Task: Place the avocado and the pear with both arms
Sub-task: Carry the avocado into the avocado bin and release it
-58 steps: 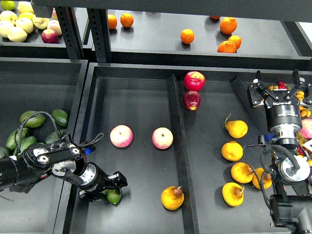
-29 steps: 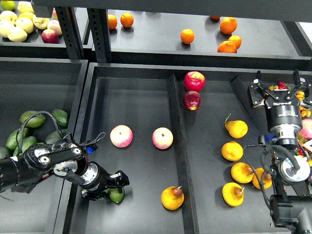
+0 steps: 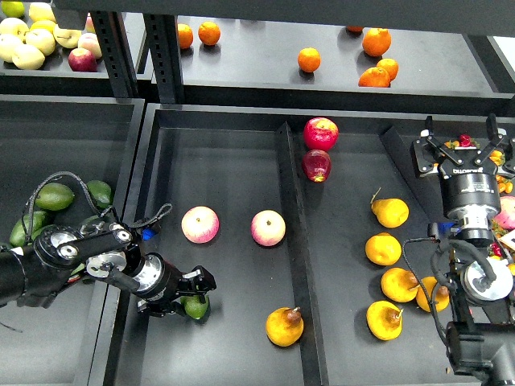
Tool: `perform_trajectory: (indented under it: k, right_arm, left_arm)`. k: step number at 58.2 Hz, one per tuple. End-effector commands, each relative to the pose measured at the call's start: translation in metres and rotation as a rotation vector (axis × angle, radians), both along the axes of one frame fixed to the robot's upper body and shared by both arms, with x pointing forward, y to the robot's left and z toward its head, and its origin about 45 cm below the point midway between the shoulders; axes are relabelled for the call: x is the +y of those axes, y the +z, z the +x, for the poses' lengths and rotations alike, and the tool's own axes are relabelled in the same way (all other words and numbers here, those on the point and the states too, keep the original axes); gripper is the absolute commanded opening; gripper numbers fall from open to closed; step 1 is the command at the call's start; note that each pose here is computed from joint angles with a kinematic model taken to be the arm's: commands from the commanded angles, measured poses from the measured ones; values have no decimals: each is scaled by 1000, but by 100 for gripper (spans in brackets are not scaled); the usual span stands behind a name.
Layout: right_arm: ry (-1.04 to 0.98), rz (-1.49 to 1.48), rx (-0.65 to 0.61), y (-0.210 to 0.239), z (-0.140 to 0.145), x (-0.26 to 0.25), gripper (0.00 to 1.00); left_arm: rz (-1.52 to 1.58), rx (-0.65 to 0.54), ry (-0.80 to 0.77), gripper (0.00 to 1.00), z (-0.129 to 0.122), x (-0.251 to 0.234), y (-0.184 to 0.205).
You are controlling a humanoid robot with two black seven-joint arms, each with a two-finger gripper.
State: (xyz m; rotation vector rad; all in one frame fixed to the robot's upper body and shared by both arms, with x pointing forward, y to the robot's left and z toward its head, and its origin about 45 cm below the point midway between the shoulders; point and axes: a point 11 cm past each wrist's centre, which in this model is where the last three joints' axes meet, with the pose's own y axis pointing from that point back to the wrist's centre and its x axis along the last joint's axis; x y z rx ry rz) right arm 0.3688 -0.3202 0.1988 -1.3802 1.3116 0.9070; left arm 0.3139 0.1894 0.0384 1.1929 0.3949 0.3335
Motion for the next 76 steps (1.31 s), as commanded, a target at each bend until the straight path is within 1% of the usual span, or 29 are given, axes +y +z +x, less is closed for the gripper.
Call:
perform_trajectory:
  k: [1,7,9,14,23,34,38,45,60,64,76]
  right_arm:
    - [1,0,-3,0,0,0,99]
    - [1,0,-3,0,0,0,99]
    - [0,-1,-3,0,0,0,99]
    - [0,0,-3,0,0,0,99]
    - [0,0,-3,0,0,0,99]
    - [1,0,-3,0,0,0,99]
    - [1,0,-3,0,0,0,99]
    - [3,0,-3,0,0,0,99]
    - [2,0,-4,1,0,0,99]
    - [1,0,-3,0,0,0,99]
    - [0,0,1,-2,-3,-1,99]
  left_arm:
    - [0,-25,8,37,10,8,11]
    - [9,-50,20,37,20,20,21]
    - [20,-68,50,37,27,37,29]
    - [37,-77,78,38,31,54,34]
    - [89,-110,164,38,39,108,50]
    - [143,-149,260,38,42,166,71]
    - [169,-157,295,38,39,189,77]
    - [200,-151,329,39,31,211,79]
    - [232,-100,370,39,8,232,61]
    - [245,-76,386,40,-2,238,51]
    - [250,-67,405,42,-5,241,46]
